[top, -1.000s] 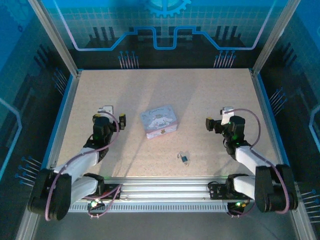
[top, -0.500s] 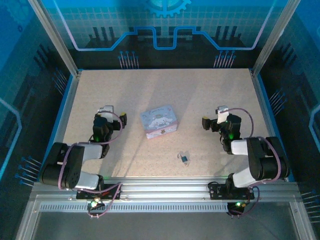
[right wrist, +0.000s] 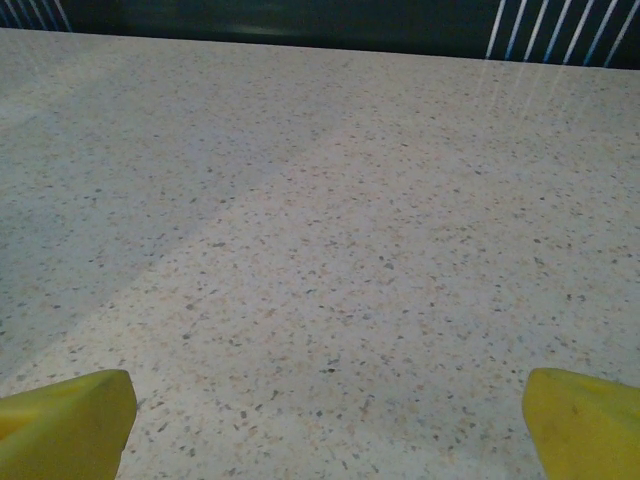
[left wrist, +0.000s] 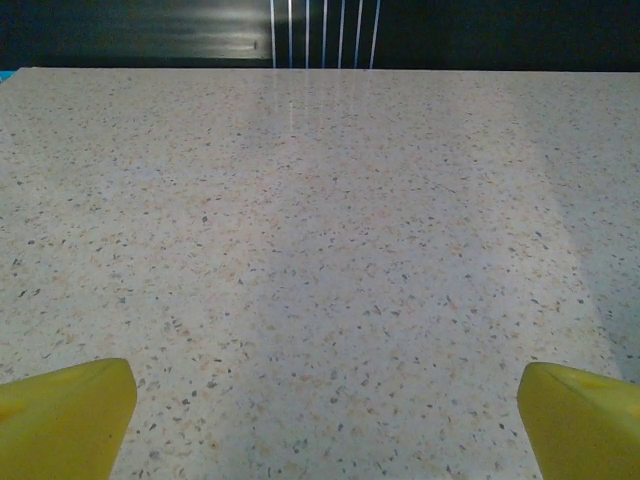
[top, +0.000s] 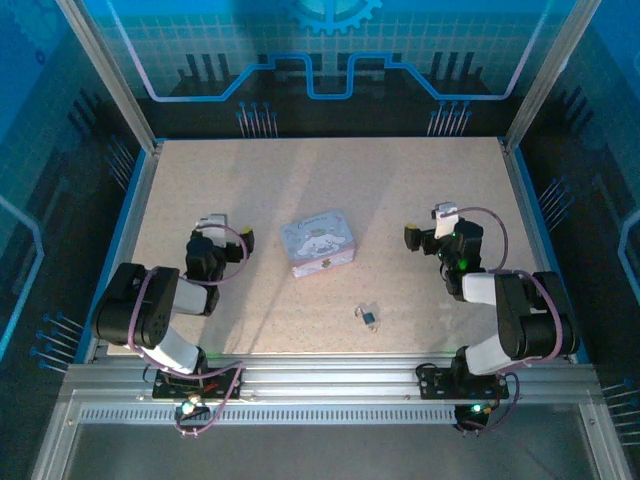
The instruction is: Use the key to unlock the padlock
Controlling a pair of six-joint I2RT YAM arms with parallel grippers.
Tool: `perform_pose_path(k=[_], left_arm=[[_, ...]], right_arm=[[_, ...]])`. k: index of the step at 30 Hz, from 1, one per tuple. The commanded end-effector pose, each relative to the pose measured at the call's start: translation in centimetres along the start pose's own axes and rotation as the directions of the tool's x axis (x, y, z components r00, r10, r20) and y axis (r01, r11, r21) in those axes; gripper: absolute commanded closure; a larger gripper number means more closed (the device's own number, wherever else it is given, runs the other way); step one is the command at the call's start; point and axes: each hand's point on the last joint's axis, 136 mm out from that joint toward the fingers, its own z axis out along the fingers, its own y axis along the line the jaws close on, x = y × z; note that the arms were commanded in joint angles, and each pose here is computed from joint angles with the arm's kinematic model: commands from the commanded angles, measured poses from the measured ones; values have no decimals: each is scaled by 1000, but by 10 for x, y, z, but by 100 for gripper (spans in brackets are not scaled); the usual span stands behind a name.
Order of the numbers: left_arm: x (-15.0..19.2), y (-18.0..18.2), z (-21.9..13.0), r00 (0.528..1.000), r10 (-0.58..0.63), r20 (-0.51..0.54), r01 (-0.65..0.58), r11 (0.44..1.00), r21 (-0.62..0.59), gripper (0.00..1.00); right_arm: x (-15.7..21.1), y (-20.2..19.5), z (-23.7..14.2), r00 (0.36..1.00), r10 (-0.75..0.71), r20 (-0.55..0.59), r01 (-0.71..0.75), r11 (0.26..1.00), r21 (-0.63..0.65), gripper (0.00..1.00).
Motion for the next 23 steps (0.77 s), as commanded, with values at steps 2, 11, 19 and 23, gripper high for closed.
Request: perform_pose_path(k=[2,11,19,23], left_arm=[[-12,4,15,998,-38,-50,38,999,12,1],[-12,7,14,998,-49,-40,49,999,2,1],[-12,7,14,998,-45,-42,45,999,5,1],[-12,7,14,998,-46,-42,47,999,3,1]], right_arm=[[-2,-3,6,999,-37,-16,38,998,58,0],[-2,-2,6,999,-39,-16,40,997,60,0],[-2,-3,6,999,-39,-17,40,997,61,0],[-2,-3,5,999,-40,-13,41,997,63,0]])
